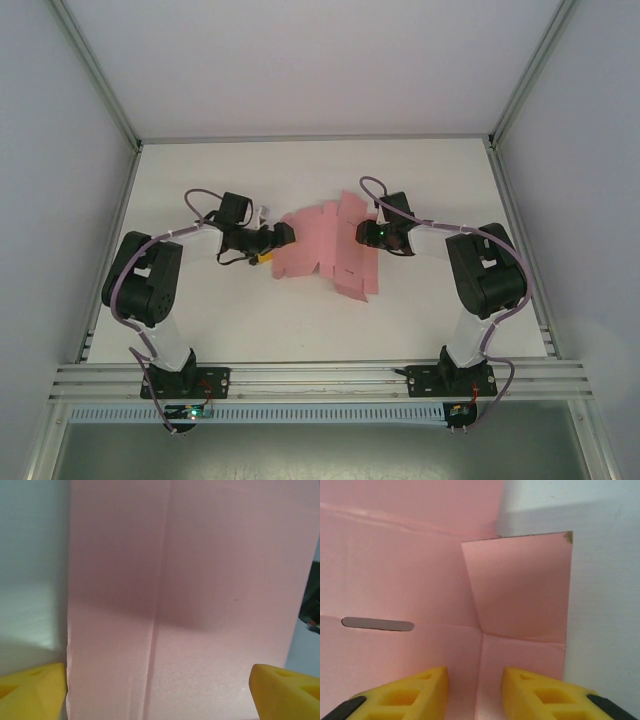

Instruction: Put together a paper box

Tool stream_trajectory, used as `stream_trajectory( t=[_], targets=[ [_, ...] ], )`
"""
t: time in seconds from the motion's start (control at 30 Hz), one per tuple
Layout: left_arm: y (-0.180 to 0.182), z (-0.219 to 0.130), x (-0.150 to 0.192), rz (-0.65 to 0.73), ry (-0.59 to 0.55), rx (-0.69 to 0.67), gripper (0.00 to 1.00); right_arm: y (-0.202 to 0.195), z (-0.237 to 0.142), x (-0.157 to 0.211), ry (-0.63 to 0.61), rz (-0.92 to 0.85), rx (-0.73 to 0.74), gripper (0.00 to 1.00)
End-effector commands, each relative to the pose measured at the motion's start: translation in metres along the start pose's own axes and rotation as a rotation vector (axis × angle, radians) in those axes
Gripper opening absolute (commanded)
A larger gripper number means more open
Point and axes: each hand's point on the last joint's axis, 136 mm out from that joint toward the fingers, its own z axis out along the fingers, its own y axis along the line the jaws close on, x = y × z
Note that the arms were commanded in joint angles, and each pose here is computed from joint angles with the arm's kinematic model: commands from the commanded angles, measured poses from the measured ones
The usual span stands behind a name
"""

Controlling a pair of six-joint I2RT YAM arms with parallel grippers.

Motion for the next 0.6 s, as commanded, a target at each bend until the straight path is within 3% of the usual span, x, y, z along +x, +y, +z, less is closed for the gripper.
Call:
stream_trajectory(
  t=[0.0, 0.47, 0.57],
  targets=[
    [-0.052, -0.006, 0.000, 0.124, -0.003, 0.191, 0.92, -0.048, 0.013, 0.082, 0.254, 0.042, 0.145, 0.40],
    [-0.099, -0.046, -0.007, 0.270, -0.177, 0.305, 0.92, -0.050, 0.013, 0.080, 0.233, 0.020, 0.134, 0.39],
    [-0.091, -0.045, -0.013, 0.271, -0.202, 0.240, 0.87, -0.048, 0.014, 0.081, 0.230, 0.017, 0.123, 0.39]
  ],
)
